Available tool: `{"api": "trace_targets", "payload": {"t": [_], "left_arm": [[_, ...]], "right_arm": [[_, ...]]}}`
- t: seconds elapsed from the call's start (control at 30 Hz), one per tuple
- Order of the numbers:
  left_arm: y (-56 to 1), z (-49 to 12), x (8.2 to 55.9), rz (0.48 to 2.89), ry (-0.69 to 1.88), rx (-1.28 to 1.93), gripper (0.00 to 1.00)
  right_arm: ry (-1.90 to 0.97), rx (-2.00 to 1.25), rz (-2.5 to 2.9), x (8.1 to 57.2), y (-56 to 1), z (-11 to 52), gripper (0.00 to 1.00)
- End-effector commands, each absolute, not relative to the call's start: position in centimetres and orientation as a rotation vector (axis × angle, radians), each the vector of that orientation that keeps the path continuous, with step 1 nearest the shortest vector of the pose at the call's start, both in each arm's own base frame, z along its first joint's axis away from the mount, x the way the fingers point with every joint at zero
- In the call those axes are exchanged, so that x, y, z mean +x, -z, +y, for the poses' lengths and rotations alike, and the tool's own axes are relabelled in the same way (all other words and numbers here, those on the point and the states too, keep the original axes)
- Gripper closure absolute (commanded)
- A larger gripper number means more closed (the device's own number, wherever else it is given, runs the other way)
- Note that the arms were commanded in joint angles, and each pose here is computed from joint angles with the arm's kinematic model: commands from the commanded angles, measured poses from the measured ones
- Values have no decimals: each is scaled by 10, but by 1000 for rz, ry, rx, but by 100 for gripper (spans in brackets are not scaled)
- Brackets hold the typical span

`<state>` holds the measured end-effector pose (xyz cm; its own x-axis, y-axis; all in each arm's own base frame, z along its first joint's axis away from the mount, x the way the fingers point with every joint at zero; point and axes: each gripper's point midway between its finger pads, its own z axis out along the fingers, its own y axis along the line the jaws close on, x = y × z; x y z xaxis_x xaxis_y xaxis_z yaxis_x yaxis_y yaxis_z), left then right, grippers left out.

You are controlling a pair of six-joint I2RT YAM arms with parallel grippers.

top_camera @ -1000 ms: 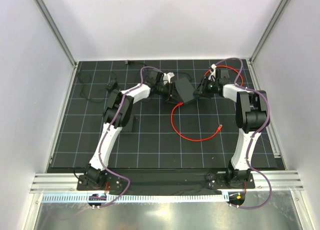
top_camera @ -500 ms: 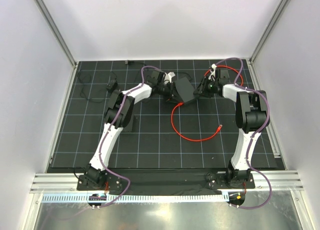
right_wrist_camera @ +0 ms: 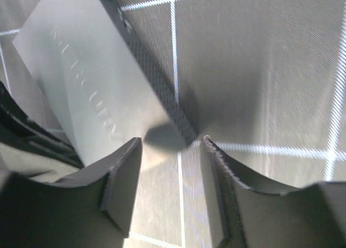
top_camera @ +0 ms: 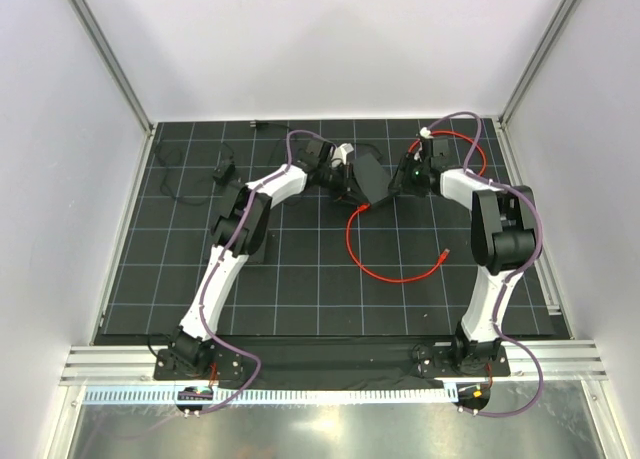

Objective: Pull the plug from the switch port

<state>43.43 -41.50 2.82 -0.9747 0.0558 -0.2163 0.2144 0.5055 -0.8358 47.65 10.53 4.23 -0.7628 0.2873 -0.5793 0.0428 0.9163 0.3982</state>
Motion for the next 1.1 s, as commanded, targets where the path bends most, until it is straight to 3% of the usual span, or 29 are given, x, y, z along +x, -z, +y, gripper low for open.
{"api": "trace_targets", "payload": {"t": [0.0,0.33,0.47,0.67,1.07], "left_arm": [[44,-401,421,2757,1230,184,100],[47,-398,419,2774,1208,181,100],[46,-398,419,2775,1214,179,100],[47,-395,416,2799,1190,198,100],[48,-390,414,2819,1153,230,100]], "right_arm": [[-312,206,2332,474,-86,90,44],[-505,-85,2431,448,-82,139,44],[-599,-113,2449,442,-76,154,51],[-599,-79,2482,433,-73,167,60],[-453,-40,2511,431,-60,180,67]]}}
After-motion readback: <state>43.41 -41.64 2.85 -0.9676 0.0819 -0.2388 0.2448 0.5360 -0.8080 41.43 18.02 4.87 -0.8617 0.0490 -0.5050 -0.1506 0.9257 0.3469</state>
